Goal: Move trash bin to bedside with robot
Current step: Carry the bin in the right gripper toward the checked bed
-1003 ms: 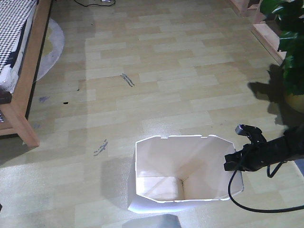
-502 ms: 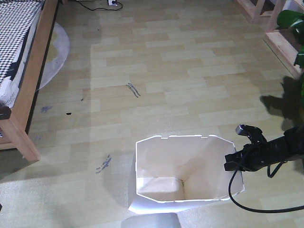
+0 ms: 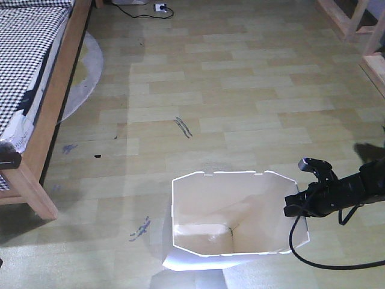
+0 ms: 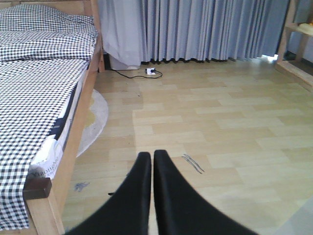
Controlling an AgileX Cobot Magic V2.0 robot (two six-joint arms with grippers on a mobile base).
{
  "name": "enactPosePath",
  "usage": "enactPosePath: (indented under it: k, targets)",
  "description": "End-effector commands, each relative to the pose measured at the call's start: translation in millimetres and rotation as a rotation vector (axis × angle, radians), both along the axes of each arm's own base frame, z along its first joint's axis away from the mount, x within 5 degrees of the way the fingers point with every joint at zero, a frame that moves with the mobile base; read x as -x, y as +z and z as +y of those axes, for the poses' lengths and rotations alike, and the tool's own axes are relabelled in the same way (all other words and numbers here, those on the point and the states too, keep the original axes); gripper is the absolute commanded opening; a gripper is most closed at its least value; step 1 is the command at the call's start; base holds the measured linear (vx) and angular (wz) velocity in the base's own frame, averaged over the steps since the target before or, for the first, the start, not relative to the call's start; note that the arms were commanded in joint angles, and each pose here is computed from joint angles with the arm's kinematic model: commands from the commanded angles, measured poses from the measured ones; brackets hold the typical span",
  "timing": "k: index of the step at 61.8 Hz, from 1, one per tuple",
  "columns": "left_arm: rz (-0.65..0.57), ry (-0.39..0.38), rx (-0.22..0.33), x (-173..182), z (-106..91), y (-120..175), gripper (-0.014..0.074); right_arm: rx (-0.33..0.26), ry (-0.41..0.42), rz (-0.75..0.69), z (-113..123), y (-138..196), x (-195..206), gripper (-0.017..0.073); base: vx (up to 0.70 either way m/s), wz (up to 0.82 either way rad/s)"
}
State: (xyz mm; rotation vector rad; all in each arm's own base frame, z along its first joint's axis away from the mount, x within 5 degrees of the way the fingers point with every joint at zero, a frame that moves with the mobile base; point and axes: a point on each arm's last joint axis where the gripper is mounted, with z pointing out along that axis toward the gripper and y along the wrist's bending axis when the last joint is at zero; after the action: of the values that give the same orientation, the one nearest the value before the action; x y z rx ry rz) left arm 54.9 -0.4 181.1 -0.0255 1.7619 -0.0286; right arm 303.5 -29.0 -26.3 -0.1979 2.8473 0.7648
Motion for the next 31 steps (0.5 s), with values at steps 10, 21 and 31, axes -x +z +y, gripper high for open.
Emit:
enactPosePath:
  k: [10,21,31]
  targets:
    - [-0.066,0.003,0.008,-0.6,0.1,0.8,-0.0006,-0.211,0.0,-0.075,12.9,34.8,-11.6,-0.0006,0.23,0.14]
    - [-0.066,0.003,0.008,-0.6,0.1,0.8,-0.0006,-0.211,0.0,-0.075,12.9,34.8,-11.6,-0.0006,0.22,0.11]
    - [-0.066,0.003,0.008,-0.6,0.1,0.8,-0.0006,-0.211,0.0,-0.075,12.9,34.8,-11.6,-0.0006,0.22,0.06]
